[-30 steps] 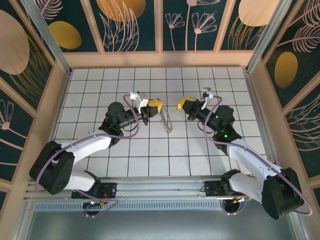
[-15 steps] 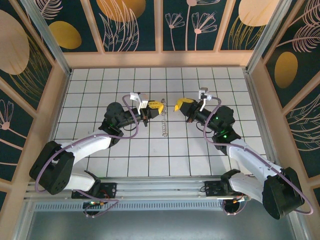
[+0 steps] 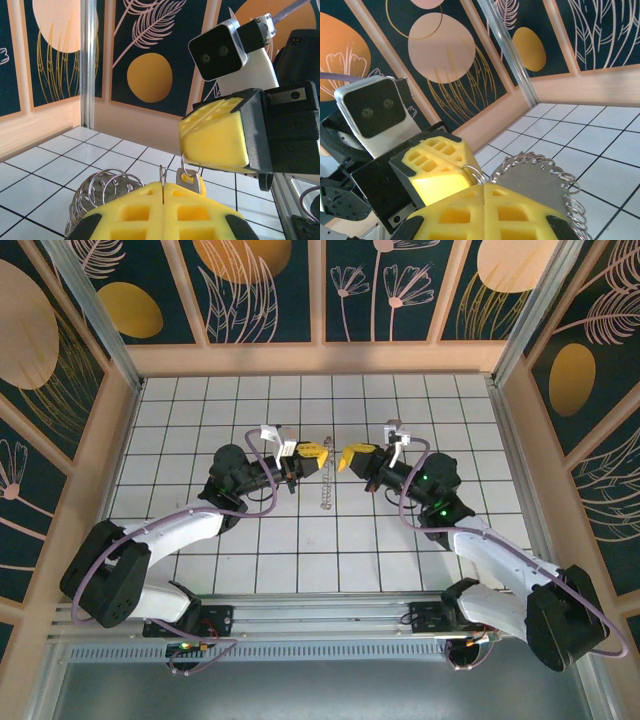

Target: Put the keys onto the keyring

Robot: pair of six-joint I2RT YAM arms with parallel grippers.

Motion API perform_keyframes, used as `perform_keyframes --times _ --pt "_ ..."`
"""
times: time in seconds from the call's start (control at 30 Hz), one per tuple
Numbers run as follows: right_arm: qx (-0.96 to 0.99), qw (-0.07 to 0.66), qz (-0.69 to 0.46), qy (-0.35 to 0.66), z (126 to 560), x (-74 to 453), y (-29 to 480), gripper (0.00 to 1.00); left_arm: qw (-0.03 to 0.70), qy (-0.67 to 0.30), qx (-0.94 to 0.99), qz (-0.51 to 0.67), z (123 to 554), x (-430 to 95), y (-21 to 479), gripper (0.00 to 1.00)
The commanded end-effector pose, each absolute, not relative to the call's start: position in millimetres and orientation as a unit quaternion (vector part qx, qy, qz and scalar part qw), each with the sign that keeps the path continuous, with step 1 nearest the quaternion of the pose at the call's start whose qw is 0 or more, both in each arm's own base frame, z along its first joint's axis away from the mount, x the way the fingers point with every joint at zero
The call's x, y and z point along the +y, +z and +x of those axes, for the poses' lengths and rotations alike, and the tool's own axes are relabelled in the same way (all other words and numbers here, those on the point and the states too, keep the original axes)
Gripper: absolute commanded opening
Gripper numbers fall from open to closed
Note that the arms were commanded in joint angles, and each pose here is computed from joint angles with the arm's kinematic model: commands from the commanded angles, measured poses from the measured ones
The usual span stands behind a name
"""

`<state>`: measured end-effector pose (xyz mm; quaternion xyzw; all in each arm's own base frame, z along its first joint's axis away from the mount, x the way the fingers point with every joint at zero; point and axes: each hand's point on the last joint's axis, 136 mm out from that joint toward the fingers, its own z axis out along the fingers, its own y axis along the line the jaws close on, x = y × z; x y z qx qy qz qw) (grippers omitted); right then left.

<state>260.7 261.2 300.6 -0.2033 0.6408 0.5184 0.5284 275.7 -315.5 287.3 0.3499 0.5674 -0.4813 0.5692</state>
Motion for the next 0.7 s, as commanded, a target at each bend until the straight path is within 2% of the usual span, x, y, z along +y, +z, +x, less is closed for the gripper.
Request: perform_keyframes --times 0.0,0.67 --pt "0.603 0.551 -0.232 0.528 253.2 269.0 329.3 0.0 0.593 -0.493 0.527 0.358 269.6 -317.9 314.1 0.0" --pt "0.594 0.55 -0.241 0.535 254.9 281.8 337.4 0.0 0.59 -0.492 0.528 0.362 269.3 -318.9 311.6 0.0"
